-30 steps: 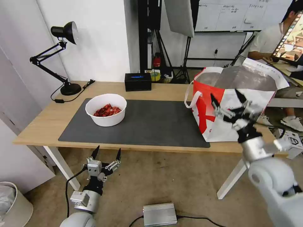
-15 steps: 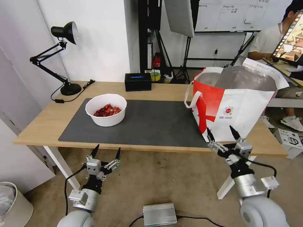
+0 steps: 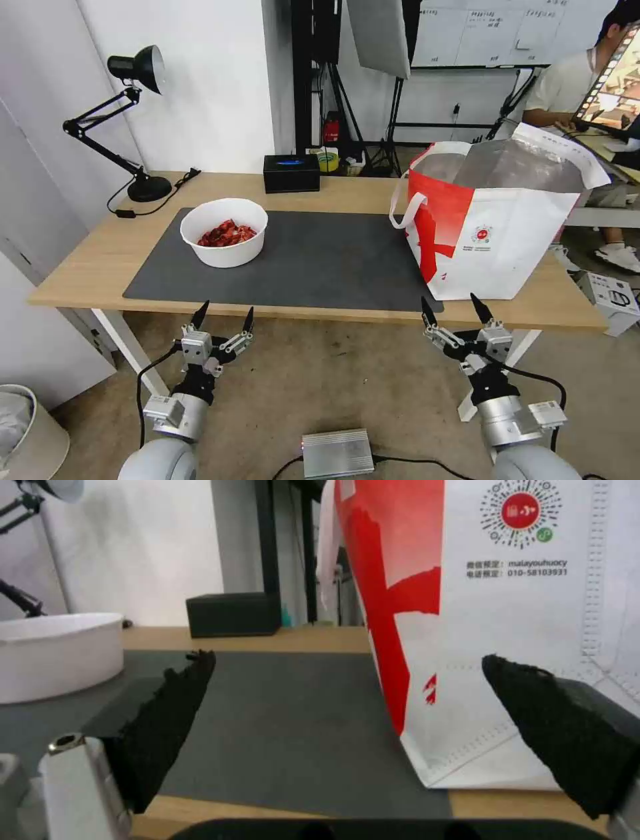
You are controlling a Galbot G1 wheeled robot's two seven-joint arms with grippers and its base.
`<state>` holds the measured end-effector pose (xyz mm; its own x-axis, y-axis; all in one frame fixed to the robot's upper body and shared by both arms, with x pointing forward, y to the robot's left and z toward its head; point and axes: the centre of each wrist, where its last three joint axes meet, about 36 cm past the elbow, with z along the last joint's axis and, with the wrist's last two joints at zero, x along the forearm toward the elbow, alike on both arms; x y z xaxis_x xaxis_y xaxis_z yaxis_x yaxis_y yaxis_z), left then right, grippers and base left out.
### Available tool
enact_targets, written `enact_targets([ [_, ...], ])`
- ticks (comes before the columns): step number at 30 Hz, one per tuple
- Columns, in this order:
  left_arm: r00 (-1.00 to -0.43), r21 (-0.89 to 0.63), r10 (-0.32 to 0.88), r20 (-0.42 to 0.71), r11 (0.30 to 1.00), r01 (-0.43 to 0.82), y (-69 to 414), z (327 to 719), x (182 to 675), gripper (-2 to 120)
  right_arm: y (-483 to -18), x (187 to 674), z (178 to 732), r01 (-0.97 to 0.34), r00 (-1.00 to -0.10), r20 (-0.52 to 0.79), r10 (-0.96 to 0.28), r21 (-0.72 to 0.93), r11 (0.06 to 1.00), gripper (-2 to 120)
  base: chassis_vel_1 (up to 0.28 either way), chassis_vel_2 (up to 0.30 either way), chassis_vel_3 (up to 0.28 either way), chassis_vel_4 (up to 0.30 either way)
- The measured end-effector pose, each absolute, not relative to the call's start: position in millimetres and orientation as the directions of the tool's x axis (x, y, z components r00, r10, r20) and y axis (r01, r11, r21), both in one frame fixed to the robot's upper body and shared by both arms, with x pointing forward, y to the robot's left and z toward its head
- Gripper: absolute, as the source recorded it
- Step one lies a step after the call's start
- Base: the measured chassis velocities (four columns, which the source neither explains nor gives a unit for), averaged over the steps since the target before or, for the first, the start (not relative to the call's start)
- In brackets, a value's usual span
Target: Pick up the trash from the table and place it into the takeout bag.
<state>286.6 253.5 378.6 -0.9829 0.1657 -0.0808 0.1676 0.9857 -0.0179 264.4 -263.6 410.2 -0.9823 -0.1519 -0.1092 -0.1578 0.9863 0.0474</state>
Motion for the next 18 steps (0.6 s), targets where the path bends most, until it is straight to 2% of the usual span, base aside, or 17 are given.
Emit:
enact_targets([
  [18, -0.982, -0.019, 0.17, -0.079, 0.985, 0.172, 254.3, 379.3, 288.7, 100, -263.8, 262.4, 407.3, -0.151, -0.984, -0.095, -0.148, 0.026, 0.988, 100, 0.0, 0.0, 0.0, 0.0],
])
